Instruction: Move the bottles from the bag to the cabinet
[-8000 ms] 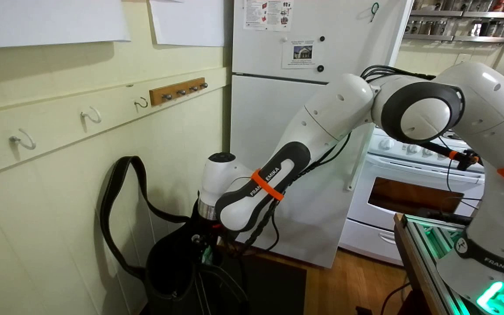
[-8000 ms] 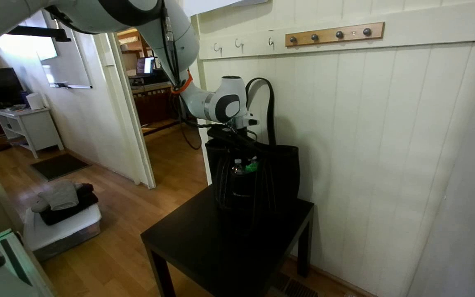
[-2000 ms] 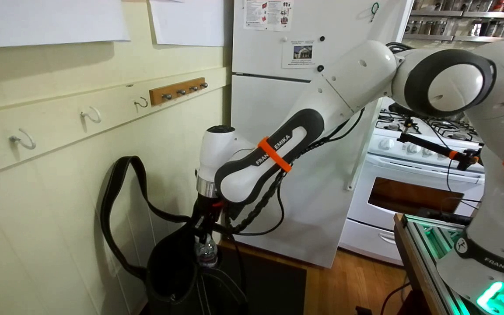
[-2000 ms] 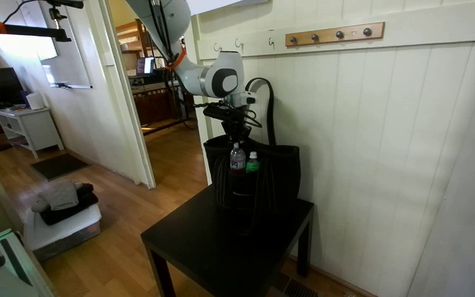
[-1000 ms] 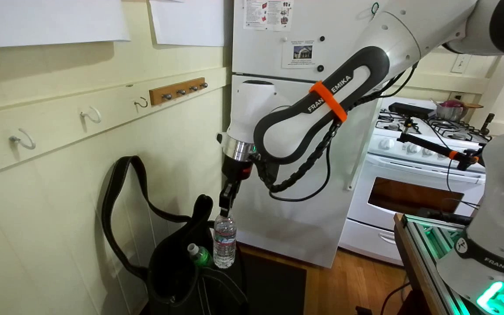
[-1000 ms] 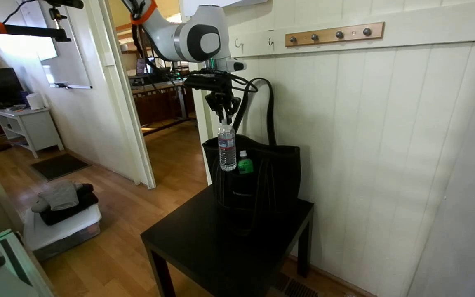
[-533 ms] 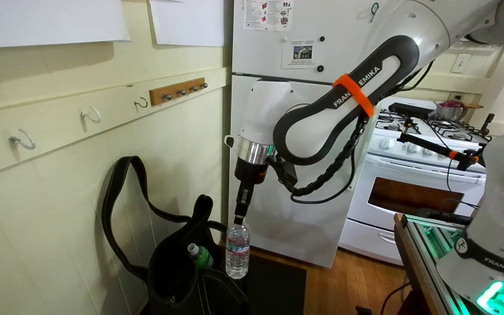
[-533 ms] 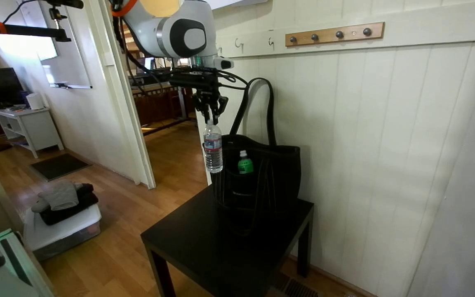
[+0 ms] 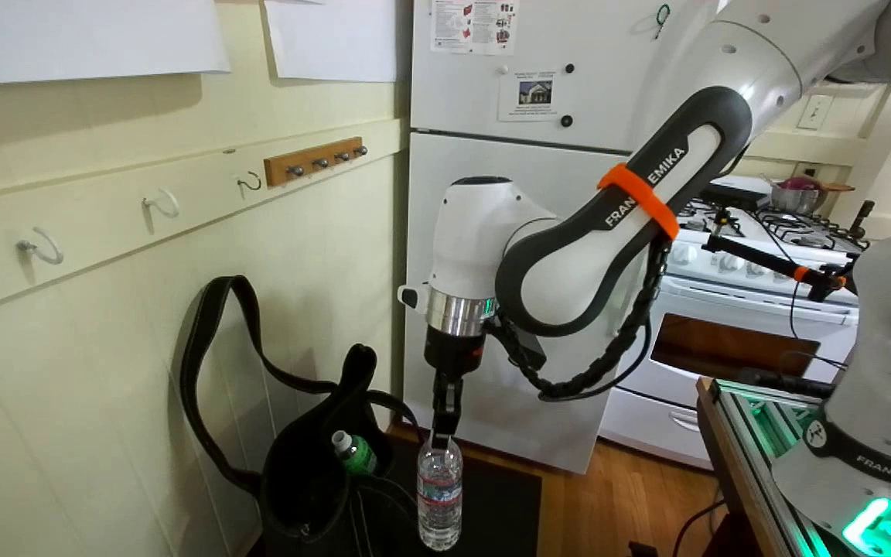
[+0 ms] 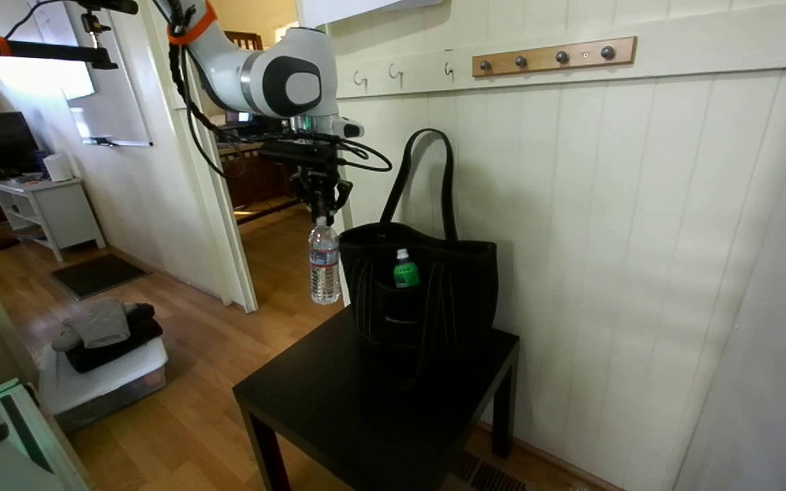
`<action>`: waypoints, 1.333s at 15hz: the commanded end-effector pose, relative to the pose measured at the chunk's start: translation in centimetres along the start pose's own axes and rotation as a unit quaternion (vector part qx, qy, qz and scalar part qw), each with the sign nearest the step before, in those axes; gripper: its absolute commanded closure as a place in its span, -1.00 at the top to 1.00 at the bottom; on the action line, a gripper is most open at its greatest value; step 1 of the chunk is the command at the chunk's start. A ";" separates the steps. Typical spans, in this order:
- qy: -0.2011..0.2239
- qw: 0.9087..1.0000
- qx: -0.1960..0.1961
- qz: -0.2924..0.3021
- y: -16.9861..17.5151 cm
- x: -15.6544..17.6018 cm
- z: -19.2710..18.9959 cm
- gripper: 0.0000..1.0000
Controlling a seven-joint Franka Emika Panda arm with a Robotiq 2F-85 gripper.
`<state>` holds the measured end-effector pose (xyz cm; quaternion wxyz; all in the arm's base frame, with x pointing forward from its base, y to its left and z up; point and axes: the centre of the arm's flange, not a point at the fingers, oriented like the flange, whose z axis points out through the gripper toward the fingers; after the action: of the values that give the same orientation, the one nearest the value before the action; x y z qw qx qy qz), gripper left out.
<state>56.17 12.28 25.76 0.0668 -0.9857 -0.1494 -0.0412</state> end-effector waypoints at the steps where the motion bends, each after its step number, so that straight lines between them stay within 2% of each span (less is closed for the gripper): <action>1: -0.022 1.000 -0.001 -0.014 -1.3 0.0 2.3 -0.84; 6: -0.043 0.999 -0.001 -0.028 -2.1 0.3 6.0 -0.84; 10: -0.039 0.998 0.003 -0.047 -2.1 0.9 8.7 -0.84; 14: -0.014 0.999 0.000 -0.048 -1.2 1.4 10.7 -0.84; 15: -0.026 0.999 0.005 -0.040 -1.5 0.5 9.7 -0.84; 16: -0.027 0.999 0.005 -0.039 -1.4 0.5 10.2 -0.37; 20: -0.028 0.999 0.006 -0.038 -1.3 0.5 10.3 -0.37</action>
<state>56.85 15.10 15.77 0.0666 -0.9796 -0.1890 -0.0154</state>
